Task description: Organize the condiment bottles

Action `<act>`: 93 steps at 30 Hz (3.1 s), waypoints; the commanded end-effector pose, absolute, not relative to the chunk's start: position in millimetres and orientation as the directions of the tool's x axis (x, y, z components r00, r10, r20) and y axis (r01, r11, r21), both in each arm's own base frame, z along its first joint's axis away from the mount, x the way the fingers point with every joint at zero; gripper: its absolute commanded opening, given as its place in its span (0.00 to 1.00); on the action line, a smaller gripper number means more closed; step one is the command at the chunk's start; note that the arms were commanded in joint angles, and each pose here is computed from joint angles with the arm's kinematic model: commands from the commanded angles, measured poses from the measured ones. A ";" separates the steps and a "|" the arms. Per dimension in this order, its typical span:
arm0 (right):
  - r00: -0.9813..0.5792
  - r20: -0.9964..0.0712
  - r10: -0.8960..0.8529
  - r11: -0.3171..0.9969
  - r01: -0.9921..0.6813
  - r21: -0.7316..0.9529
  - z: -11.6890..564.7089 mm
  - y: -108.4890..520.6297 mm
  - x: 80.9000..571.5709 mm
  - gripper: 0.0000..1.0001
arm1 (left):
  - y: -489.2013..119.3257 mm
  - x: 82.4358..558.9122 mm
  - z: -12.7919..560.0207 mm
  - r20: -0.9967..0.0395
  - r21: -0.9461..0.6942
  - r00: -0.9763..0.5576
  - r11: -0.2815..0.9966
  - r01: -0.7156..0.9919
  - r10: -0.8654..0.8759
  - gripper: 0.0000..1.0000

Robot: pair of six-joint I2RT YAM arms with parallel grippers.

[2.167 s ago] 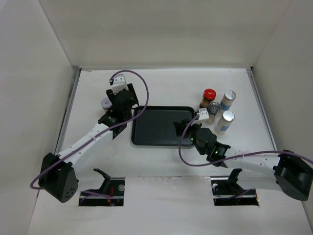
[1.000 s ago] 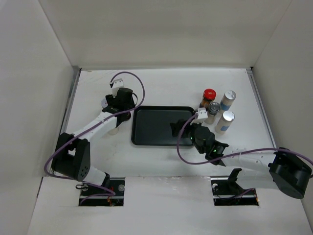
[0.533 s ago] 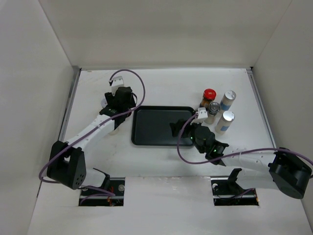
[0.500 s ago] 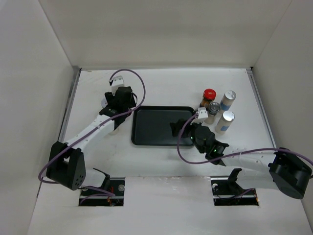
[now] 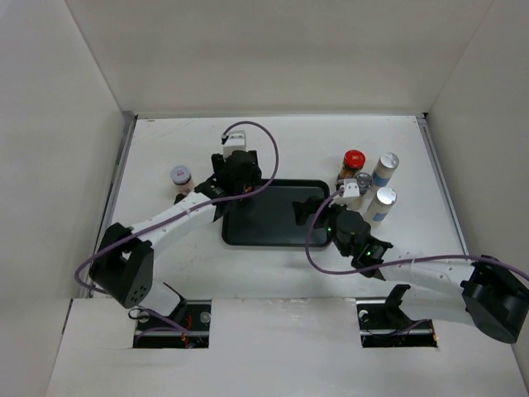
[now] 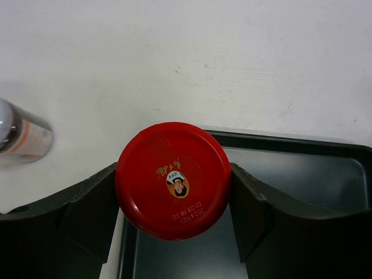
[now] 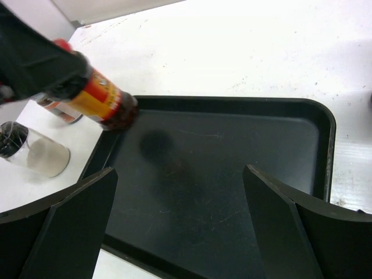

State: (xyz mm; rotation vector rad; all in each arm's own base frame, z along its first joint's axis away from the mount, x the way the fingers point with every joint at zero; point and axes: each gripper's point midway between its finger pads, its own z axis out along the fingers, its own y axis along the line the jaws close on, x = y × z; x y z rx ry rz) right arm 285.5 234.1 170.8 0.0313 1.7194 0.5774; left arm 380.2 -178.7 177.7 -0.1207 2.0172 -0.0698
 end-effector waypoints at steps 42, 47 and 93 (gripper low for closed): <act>-0.239 -0.897 0.371 0.856 -0.286 0.430 173.2 237.0 291.6 0.94 | -28.1 283.3 173.3 -0.888 -0.187 -0.315 0.887 -0.422 -0.336 0.93; -0.233 -0.896 0.379 0.851 -0.292 0.436 177.2 236.4 289.5 0.95 | -20.4 297.4 148.6 -0.876 -0.178 -0.326 0.868 -0.464 -0.354 0.89; -0.197 -0.892 0.406 0.876 -0.195 0.442 173.7 206.9 298.4 0.95 | -255.4 334.2 229.9 -0.910 -0.349 -0.269 0.933 0.090 -0.315 0.39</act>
